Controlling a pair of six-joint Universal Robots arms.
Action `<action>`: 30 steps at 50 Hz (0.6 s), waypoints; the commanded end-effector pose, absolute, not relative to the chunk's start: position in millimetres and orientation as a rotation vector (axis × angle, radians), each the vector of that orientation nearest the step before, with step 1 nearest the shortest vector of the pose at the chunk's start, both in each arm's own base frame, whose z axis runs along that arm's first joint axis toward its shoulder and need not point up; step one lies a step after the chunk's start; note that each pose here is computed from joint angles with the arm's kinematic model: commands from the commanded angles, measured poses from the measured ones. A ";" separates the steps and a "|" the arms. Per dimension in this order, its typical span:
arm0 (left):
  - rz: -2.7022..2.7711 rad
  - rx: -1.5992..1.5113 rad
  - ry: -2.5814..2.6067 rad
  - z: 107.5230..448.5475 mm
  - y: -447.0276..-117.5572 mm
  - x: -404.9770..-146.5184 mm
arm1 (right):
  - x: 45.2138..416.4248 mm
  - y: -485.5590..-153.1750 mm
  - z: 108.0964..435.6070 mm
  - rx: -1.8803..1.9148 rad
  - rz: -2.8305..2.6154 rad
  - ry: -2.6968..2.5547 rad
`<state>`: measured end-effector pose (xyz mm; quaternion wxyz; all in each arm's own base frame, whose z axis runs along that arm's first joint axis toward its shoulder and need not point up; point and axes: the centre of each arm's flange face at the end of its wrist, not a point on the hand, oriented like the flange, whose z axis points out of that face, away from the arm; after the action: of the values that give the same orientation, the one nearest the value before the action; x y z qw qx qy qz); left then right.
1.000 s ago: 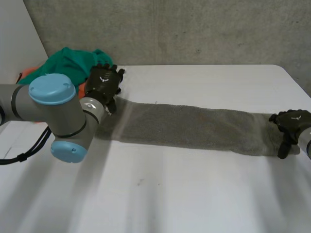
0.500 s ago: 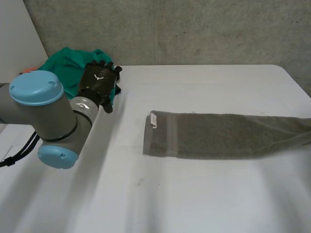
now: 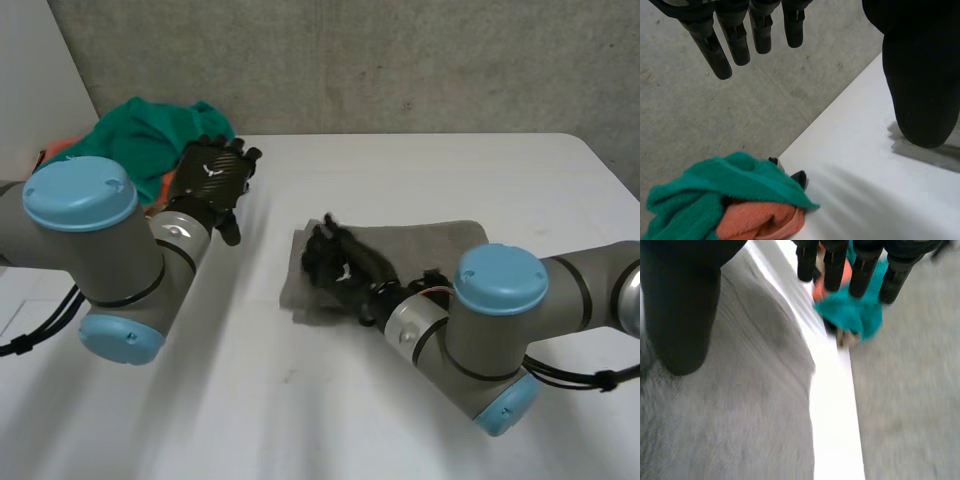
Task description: Fold the laundry.
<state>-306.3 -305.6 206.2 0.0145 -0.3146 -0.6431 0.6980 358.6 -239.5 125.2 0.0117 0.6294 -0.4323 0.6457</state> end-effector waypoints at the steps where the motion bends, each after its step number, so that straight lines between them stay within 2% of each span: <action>1: 2.185 -0.999 -1.923 215.2 -296.5 -324.1 | 286.0 -284.7 179.7 1.374 2.032 -1.920; 3: 2.188 -1.002 -1.900 218.1 -292.8 -329.3 | 271.1 -287.8 180.3 1.289 2.009 -2.073; 8: 2.175 -1.020 -1.877 217.8 -285.2 -336.7 | 239.9 -286.9 147.8 1.190 1.761 -2.410; 12: 2.158 -1.033 -1.878 214.4 -280.5 -339.1 | 207.9 -306.6 129.0 1.132 1.593 -2.382; 17: 2.144 -1.040 -1.895 210.5 -279.3 -337.4 | 184.0 -342.0 144.9 0.975 1.663 -2.116; 19: 2.144 -1.038 -1.900 210.2 -279.4 -336.5 | 194.7 -344.4 159.5 0.962 1.754 -2.012; 21: 2.152 -1.034 -1.897 213.4 -279.3 -335.5 | 231.7 -329.7 192.3 1.028 1.957 -1.856; 23: 2.156 -1.030 -1.899 215.6 -279.7 -334.1 | 257.7 -313.3 207.7 1.109 2.076 -1.766; 24: 2.158 -1.028 -1.902 216.1 -280.1 -333.4 | 281.9 -296.8 215.9 1.213 2.185 -1.698; 27: 2.171 -1.016 -1.900 220.9 -281.3 -331.0 | 312.1 -270.5 213.3 1.400 2.291 -1.638; 28: 2.172 -1.014 -1.902 221.1 -281.5 -330.4 | 329.3 -250.5 198.1 1.562 2.308 -1.640; 30: 2.168 -1.003 -1.911 220.3 -282.9 -328.3 | 343.4 -234.3 180.7 1.703 2.294 -1.647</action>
<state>-333.0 -280.3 217.1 0.0436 -0.3351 -0.6216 0.7067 280.6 -298.5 203.1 0.0561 0.4113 -0.5712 0.7081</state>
